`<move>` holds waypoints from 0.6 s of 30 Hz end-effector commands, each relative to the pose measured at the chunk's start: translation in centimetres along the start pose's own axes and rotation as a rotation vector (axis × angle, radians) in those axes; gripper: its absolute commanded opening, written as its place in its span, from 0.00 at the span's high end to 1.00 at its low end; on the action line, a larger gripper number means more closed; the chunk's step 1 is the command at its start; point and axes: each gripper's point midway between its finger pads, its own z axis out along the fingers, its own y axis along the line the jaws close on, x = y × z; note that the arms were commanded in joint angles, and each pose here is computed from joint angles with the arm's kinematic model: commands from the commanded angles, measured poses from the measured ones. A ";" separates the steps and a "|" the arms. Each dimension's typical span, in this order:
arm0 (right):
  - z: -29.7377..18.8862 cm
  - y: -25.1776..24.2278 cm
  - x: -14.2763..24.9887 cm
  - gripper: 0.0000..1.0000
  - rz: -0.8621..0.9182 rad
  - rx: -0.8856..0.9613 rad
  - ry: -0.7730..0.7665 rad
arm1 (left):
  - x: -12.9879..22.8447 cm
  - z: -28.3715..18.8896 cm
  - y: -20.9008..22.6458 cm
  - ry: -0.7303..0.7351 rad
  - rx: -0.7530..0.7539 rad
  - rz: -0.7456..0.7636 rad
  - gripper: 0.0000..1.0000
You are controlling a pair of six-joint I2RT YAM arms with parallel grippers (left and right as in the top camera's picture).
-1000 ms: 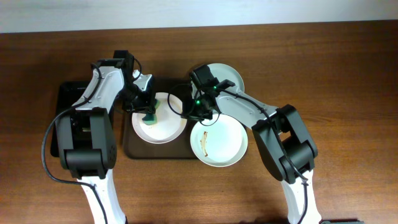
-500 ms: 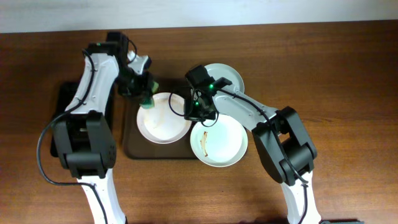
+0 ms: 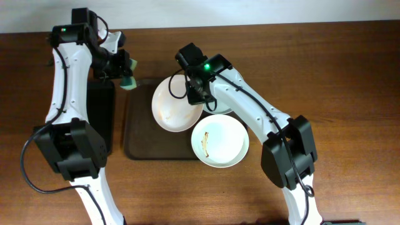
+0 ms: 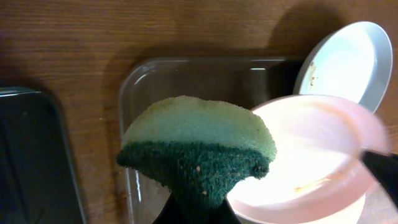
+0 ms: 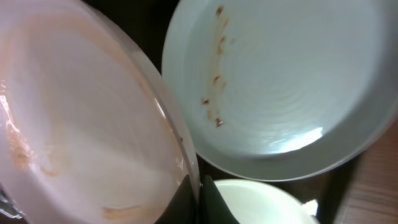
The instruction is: Clean dirty plates on tray and stack at the side
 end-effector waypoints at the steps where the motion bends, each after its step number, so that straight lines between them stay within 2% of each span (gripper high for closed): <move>1: -4.4 -0.9 -2.2 0.96 -0.042 0.127 -0.148 | -0.5 -0.8 0.7 -0.026 0.008 -0.022 1.00; 10: -9.3 -0.7 -2.9 0.96 -0.153 0.454 -0.357 | -0.5 -0.9 1.1 -0.029 0.005 -0.029 1.00; 18: -15.1 1.6 -2.8 0.96 -0.208 0.722 -0.631 | -0.5 -0.9 1.4 -0.027 -0.013 -0.030 1.00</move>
